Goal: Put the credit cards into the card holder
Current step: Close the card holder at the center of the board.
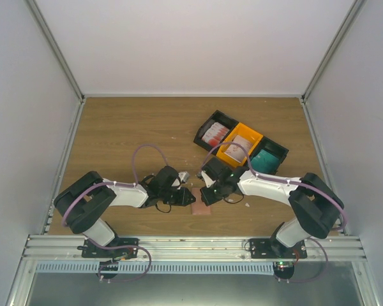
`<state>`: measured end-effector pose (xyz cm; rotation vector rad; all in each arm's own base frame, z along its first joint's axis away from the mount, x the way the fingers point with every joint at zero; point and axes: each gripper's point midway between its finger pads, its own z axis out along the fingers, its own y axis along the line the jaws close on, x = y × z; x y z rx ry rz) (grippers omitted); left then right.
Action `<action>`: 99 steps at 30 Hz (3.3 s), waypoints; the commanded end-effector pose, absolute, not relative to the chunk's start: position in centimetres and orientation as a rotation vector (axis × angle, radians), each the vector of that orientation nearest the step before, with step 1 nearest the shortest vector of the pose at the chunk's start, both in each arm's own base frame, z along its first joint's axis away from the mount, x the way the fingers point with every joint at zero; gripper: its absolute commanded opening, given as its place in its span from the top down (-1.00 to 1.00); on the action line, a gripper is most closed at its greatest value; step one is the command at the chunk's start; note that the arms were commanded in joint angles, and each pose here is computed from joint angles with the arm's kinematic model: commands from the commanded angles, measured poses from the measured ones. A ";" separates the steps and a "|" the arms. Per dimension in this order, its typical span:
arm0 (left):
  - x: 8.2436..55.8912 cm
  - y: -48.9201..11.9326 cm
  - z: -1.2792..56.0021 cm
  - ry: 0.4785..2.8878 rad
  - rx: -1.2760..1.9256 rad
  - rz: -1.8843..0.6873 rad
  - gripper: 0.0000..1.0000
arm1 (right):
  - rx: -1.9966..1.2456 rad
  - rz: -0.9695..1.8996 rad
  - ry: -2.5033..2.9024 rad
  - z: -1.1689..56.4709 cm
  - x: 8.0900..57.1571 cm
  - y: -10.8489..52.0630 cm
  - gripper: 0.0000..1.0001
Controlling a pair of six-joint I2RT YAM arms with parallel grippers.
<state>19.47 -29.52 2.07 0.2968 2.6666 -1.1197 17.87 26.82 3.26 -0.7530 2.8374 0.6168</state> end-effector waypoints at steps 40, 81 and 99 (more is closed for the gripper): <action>20.8 -26.2 9.5 2.475 0.192 -1.138 -0.03 | -0.525 0.227 2.742 7.8 18.7 26.4 0.02; 19.4 -27.6 5.4 2.580 0.232 -1.232 0.05 | -0.463 0.180 2.791 6.1 18.9 27.1 0.99; 19.1 -28.8 3.5 2.648 0.258 -1.220 0.34 | -0.535 0.200 2.848 4.4 17.7 27.1 0.99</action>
